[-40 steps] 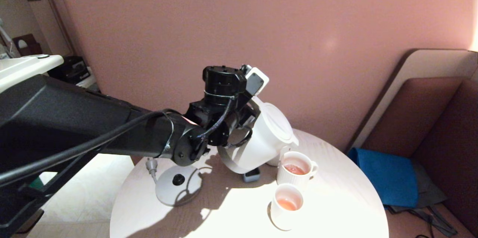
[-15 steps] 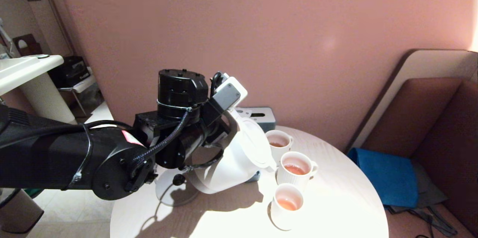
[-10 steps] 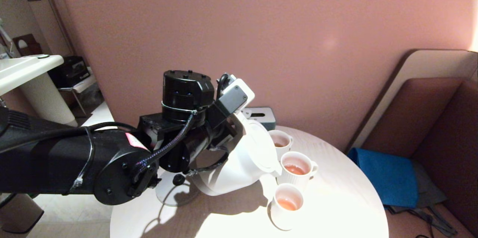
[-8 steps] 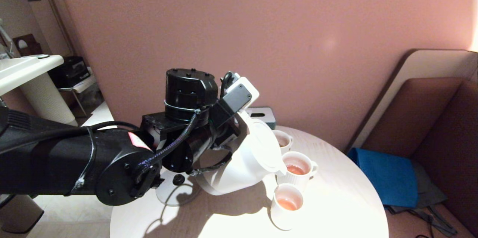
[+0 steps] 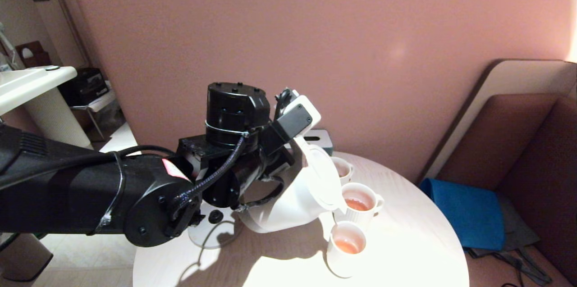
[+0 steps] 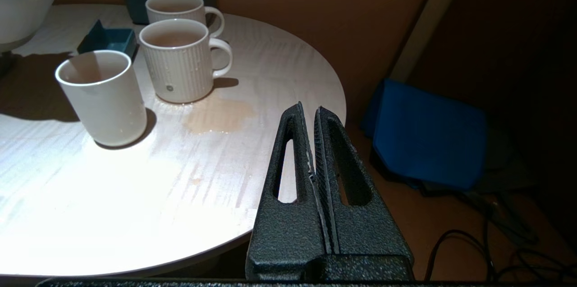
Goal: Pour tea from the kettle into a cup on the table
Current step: Pour water into another cup
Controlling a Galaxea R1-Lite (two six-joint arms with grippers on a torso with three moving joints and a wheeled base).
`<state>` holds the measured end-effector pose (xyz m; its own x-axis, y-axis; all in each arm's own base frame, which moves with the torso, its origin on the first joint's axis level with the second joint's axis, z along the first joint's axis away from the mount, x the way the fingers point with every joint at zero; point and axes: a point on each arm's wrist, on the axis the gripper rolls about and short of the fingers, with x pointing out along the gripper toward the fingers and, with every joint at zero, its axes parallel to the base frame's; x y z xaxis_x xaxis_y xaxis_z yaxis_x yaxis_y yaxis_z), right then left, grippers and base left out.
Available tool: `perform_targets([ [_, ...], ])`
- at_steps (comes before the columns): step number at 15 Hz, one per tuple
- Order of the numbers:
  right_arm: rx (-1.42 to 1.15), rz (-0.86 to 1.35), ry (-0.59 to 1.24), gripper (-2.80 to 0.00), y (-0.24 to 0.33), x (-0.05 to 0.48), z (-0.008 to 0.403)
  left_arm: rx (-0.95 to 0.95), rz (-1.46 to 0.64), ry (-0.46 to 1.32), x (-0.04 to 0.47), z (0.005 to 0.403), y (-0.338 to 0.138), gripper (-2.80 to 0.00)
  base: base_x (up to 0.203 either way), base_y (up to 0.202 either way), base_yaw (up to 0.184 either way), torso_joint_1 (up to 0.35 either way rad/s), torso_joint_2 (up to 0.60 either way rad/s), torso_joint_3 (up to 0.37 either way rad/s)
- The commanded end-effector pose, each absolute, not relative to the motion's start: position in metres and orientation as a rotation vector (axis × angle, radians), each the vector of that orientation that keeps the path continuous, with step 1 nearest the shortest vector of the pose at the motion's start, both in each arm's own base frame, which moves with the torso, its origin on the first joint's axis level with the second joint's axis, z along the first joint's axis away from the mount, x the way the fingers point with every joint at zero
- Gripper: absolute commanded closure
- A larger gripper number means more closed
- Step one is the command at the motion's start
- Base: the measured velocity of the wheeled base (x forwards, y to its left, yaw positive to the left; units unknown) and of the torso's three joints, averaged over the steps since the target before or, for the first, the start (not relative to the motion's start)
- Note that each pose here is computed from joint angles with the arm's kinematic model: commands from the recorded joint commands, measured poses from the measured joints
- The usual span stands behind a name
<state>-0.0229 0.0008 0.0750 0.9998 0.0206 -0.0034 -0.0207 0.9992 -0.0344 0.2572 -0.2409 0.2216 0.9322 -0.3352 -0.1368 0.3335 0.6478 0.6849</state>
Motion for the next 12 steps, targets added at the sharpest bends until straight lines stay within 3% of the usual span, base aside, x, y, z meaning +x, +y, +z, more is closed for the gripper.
perform_targets([
  [1,-0.035,0.021,0.004,0.00,0.001,-0.023,0.075,0.808,-0.376,-0.017,0.259,0.224,-0.243,0.00,0.000,0.000,0.000,0.000,0.00,0.000],
  [12,-0.035,0.020,0.004,0.00,0.001,-0.023,0.075,0.941,-0.382,-0.084,0.263,0.231,-0.256,0.00,0.000,0.000,0.000,0.000,0.00,0.000],
])
